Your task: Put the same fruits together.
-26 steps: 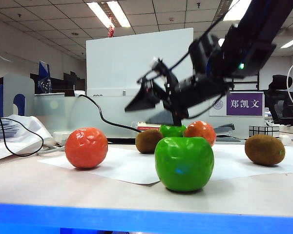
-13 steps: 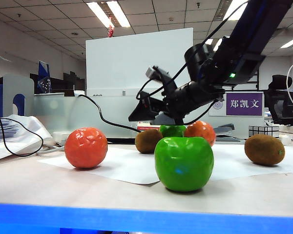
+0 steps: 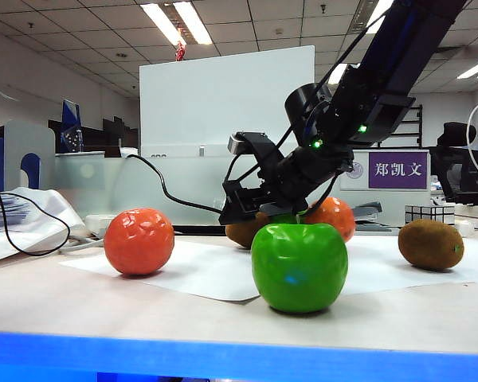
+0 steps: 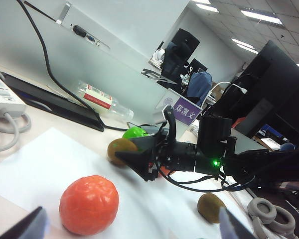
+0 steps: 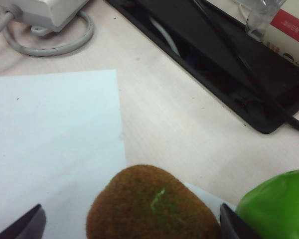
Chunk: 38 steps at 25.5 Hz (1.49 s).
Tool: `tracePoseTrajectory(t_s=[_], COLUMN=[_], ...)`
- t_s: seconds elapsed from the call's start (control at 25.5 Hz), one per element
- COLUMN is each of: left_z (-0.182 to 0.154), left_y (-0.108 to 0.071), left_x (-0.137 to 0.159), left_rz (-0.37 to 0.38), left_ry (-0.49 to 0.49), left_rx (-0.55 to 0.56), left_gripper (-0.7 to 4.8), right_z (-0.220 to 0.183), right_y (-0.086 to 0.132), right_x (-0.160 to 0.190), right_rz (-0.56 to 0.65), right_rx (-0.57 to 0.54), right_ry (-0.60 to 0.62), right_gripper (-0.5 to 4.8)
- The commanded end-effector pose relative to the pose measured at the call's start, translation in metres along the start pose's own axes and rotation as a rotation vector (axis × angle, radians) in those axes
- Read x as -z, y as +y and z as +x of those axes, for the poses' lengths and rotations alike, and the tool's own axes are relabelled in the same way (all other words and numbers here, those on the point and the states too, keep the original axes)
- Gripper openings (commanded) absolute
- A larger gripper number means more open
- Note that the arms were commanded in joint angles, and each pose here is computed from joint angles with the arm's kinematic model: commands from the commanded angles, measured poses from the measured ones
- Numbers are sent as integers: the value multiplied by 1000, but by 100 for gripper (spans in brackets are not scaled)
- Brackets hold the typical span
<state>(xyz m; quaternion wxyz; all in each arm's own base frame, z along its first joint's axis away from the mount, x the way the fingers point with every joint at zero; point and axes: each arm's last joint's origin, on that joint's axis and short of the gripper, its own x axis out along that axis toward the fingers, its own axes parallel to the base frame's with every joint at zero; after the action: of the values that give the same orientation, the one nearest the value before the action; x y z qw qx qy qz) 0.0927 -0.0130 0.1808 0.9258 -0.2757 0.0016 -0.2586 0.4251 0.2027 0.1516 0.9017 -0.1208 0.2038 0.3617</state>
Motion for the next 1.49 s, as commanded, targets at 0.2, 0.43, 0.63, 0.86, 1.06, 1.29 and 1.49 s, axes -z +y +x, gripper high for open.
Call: tracePoseTrajectory(t_s=[0.2,0.43,0.63,0.86,1.06,1.29,1.49], left_z=[0,0,0,0,0,0,0], left_y=[-1,3,3,3,3,3,3], left_x=[0,8,8,8,8,8,8], left_rz=[47,132,136,129,128,127,124], left_ry=[15,96,95,95,95,95,95], left_rx=[20,1,1,1,1,1,0], left_gripper=[479,479,479,479,479,479,479], right_z=[2,5,7,7,9,10,9], right_y=[5,12,16,18,21,20,15], right_x=[16,19,14,11,3,-13,-34], right_rz=[21,16,-9,-18,-39,-63,-75], right_rx=[-39,-59,-62,-69,-81,-39,-16], right_ry=[120,146,110,80,15,-80,-138], right_gripper=[479,215,259,442,479,479,479])
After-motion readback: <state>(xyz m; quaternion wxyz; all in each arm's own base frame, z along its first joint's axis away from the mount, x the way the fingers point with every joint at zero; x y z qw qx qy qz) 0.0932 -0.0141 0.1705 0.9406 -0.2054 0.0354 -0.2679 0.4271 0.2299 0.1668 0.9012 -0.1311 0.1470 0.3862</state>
